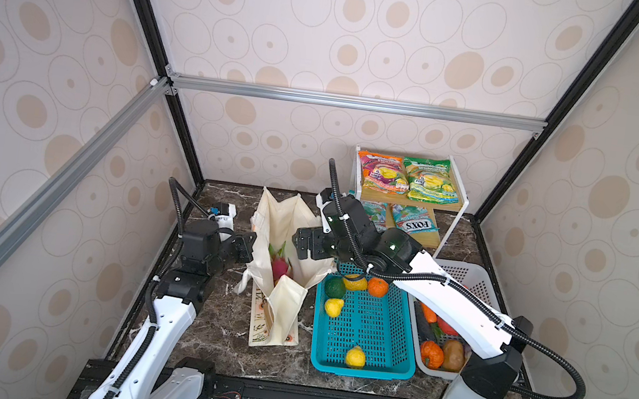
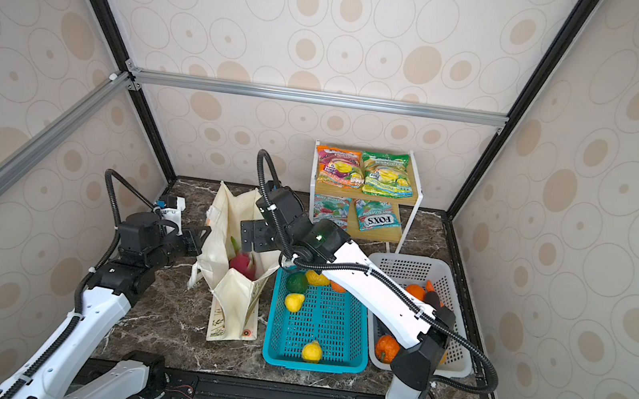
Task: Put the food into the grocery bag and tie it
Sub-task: 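Raise the right gripper out of the bag past its handle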
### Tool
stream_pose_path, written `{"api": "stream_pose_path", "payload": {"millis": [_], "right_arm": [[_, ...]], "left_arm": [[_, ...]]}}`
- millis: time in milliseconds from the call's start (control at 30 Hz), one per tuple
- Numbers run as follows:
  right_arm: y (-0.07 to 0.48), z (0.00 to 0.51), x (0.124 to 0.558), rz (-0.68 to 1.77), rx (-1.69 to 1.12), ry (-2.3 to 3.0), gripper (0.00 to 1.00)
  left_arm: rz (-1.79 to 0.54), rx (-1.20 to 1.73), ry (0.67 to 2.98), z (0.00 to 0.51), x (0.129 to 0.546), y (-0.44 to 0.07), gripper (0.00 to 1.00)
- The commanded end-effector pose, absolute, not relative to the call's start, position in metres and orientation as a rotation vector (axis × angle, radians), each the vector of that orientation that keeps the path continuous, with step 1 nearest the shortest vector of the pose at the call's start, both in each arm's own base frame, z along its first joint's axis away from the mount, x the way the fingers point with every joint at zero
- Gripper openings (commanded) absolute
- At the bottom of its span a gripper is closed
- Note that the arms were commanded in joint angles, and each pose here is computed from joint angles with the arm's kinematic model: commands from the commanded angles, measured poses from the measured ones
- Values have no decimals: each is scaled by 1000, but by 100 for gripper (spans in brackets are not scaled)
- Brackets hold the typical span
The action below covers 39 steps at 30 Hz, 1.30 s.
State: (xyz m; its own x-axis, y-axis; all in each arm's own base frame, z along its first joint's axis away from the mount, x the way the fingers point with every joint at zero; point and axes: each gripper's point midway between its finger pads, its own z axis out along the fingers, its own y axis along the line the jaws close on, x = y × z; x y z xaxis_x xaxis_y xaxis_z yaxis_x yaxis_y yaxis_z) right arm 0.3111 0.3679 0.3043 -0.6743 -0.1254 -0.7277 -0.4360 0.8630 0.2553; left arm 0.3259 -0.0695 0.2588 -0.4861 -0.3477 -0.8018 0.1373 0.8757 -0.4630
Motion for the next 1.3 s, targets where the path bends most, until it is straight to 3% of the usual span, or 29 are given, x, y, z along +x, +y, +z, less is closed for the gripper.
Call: {"api": "stream_pose_path", "payload": {"millis": [0,167,300,333,433,633,867,1100,1267], "right_arm": [[351,272,321,465,-348,2353,87],[362,238,319,475,-375,2437,66],[370,238,320,501,-382,2447,6],[372,243,321,511,-382,2436,0],[375,263,323,546,-375,2389,0],[348,296,329,465,-324,2297,0],[308,301,331,431,-238,2309,0],[337,280,333,594,-225,2380,0],[348,262,335,578,-204,2410,0]], "left_arm": [[-597,-146,1958,270,326,-70,0],[-588,-145,1944,276,326,-69,0],[-569,-142,1928,287,326,-67,0],[-568,-139,1920,291,327,-67,0],[-530,-79,1919,304,329,-67,0],[-94,-141,1965,325,320,-9,0],[12,-148,1903,340,295,14,0],[-54,-143,1915,330,300,7,0],[-370,-37,1969,291,321,-40,0]]}}
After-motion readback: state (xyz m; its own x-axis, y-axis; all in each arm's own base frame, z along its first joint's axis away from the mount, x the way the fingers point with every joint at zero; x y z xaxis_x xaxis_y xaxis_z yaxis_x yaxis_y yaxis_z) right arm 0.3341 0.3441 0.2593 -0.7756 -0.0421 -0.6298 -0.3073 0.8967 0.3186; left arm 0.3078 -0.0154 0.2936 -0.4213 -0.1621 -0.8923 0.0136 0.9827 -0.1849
